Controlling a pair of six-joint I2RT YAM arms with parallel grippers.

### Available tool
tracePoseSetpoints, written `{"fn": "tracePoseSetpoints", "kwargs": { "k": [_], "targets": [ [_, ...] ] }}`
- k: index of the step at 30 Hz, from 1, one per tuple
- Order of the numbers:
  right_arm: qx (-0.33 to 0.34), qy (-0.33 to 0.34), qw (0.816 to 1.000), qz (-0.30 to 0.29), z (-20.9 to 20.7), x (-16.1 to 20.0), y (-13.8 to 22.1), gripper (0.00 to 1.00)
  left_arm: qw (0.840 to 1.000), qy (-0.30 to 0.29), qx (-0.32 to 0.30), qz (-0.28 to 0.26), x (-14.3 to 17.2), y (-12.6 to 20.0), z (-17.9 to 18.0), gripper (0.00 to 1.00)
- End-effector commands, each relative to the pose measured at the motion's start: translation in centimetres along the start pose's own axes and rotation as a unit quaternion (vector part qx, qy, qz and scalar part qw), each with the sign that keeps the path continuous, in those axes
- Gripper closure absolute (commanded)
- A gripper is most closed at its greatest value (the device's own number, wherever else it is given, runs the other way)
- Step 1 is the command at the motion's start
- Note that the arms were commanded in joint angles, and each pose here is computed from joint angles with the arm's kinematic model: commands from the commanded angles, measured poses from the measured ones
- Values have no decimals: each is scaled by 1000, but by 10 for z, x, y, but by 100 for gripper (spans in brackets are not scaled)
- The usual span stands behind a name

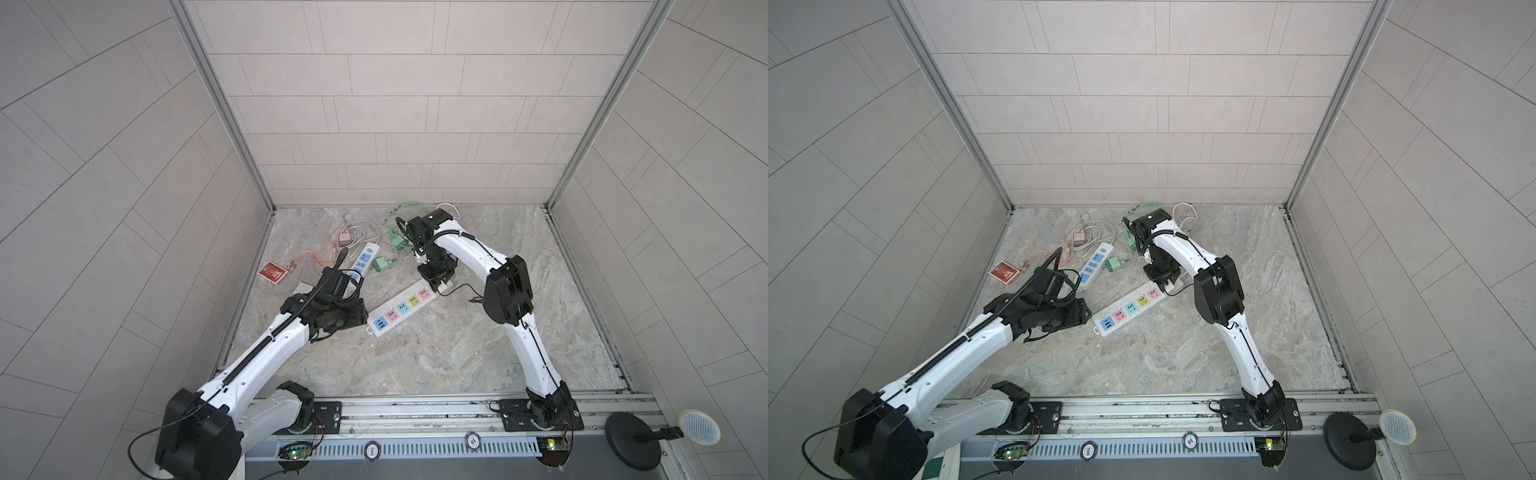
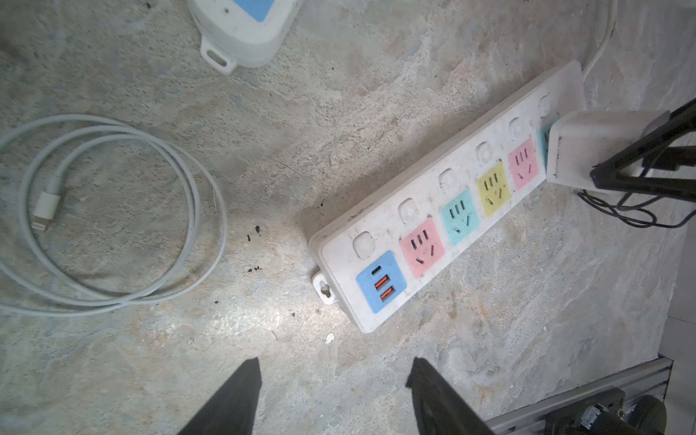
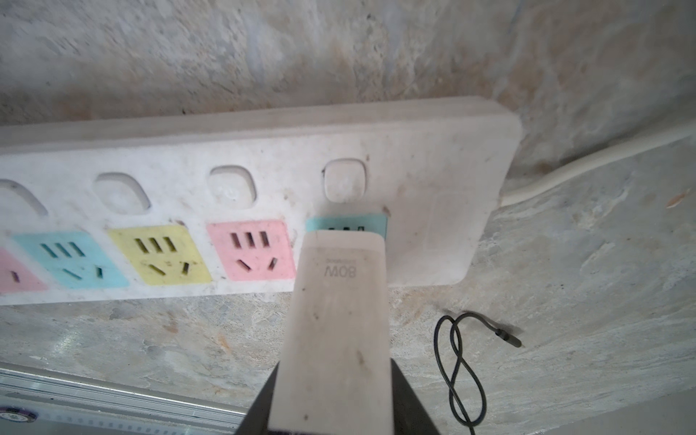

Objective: Insert plugs into power strip
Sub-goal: Insert the plug into the socket.

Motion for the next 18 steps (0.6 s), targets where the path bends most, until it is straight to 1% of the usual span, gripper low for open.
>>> {"fn": "tracePoseSetpoints", "kwargs": {
  "k": [1, 9, 14, 18],
  "targets": [
    [2, 0, 1000, -16, 0, 0, 10, 61, 1000, -2, -3, 7, 4, -2, 4, 30],
    [18, -11, 999, -32, -6, 6, 23, 60, 1000, -2, -2, 10, 3, -4, 3, 30],
    [10, -24, 998, -58, -10, 6, 34, 60, 1000, -2, -3, 10, 4, -4, 3, 30],
    [-2, -29, 998, -62, -11, 5, 33, 62, 1000, -2, -4, 10, 4, -4, 4, 30]
  ]
}}
Point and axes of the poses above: each gripper's point midway between its finger pads, its own y axis back along the fingers, its own z axis along the line the jaws close on, x = y × z, the point moved 7 cm from there along y, back along the fingers, and after that the axes turned 3 degrees about -y, right-handed, at the moved point
